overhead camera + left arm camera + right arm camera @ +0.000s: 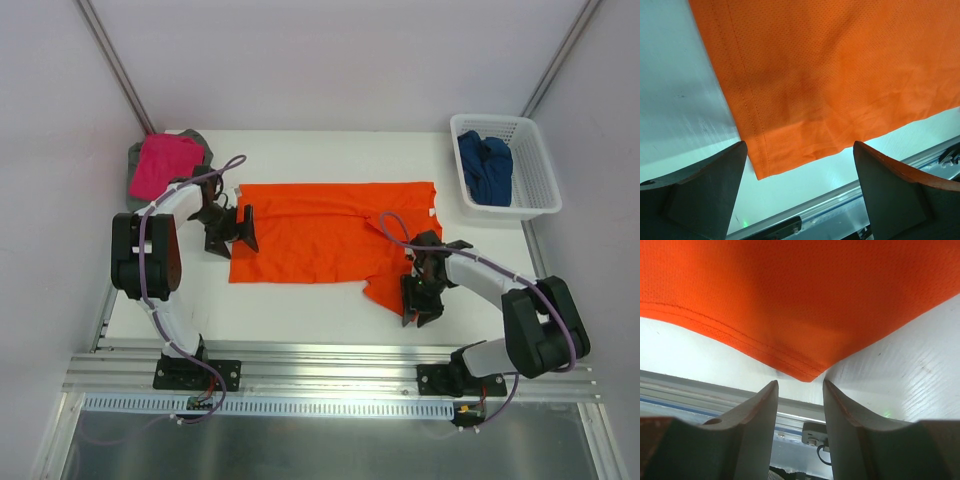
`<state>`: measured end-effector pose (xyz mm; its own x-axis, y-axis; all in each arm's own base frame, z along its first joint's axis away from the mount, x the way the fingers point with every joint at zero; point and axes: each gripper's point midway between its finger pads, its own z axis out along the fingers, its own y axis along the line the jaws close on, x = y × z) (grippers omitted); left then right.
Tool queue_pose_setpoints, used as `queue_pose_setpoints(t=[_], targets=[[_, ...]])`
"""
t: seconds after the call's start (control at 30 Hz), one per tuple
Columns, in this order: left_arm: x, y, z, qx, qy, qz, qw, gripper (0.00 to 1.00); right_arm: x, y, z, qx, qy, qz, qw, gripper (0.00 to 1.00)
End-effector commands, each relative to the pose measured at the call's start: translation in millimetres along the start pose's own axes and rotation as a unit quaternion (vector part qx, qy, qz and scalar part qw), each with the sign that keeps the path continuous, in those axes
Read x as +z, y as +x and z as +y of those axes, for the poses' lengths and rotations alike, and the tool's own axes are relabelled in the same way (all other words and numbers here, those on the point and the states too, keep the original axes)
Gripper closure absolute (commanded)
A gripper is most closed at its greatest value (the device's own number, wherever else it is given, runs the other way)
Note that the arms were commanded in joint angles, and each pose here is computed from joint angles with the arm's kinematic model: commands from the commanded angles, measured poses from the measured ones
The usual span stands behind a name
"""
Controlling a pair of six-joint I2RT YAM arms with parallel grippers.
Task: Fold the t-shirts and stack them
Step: Fold the tshirt
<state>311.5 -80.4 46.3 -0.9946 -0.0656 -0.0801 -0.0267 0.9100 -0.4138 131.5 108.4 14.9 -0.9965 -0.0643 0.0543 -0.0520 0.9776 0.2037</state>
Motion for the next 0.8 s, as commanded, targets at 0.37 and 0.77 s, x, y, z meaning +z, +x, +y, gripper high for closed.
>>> queue_pose_setpoints(t=[0.37, 0.77], targets=[[-13, -1, -11, -0.003, 0.025, -0.012, 1.000, 0.12, -9, -44, 7, -0.007, 0.010, -0.037, 0.999, 0.58], [-17, 1, -4, -0.011, 0.022, -0.018, 1.000, 0.12, -10, -36, 9, -0.015, -0.002, -0.035, 0.999, 0.83]])
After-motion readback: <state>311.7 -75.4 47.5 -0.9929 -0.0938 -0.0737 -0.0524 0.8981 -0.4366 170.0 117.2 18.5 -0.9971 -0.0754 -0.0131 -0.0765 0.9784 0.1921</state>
